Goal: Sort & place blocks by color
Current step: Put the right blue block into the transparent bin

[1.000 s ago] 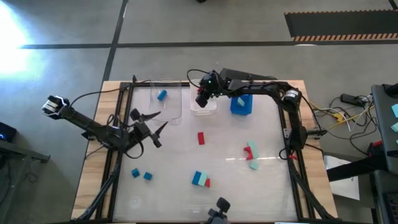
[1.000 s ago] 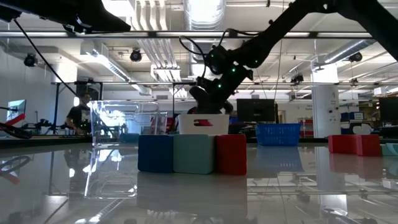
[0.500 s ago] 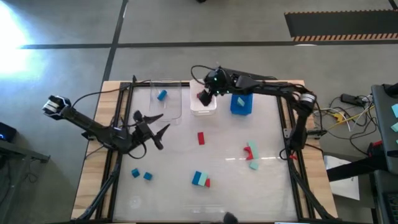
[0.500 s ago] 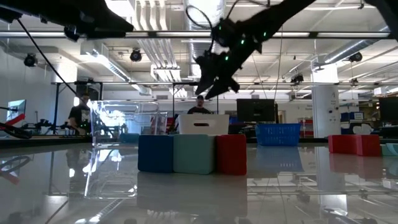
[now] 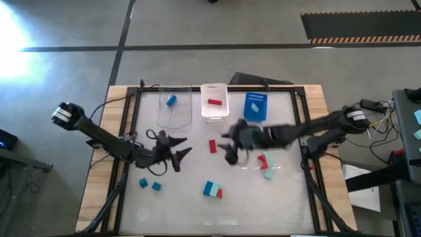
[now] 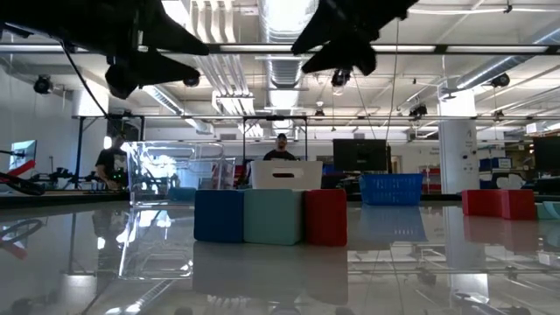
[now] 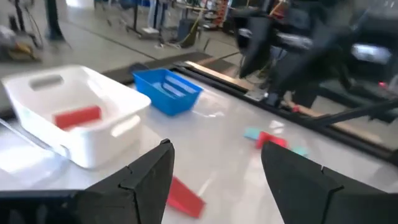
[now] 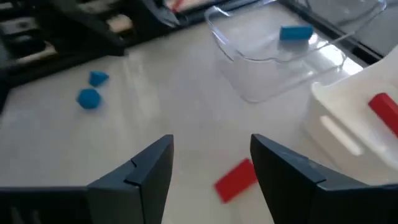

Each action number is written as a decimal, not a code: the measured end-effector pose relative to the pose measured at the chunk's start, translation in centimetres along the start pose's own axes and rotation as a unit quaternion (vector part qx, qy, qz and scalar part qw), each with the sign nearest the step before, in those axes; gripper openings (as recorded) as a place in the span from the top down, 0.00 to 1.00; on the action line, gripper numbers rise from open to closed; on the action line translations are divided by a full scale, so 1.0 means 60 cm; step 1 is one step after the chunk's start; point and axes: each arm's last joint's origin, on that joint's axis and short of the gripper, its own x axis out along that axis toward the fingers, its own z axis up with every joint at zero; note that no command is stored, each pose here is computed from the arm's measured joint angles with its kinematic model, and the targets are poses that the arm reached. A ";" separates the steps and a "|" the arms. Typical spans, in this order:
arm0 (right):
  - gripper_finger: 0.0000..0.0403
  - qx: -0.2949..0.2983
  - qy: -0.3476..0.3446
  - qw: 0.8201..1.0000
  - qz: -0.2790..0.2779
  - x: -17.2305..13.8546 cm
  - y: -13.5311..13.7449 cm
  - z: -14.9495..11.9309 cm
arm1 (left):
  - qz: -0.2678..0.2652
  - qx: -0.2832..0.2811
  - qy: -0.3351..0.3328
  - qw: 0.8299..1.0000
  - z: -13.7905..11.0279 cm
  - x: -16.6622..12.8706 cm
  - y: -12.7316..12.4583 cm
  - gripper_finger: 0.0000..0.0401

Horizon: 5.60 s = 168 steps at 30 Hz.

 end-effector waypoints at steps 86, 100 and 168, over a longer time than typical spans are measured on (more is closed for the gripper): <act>0.50 -0.154 -0.093 0.977 -0.114 -0.195 0.035 -0.106 | 0.305 -0.118 0.586 0.742 -0.117 -0.069 -0.085 0.44; 0.50 -0.156 -0.092 0.977 -0.114 -0.195 0.035 -0.106 | 0.313 -0.106 0.596 0.732 -0.133 -0.072 -0.086 0.56; 0.53 -0.218 -0.140 0.966 -0.022 -0.128 -0.018 -0.116 | 0.141 0.011 0.506 0.851 0.035 0.067 -0.098 0.71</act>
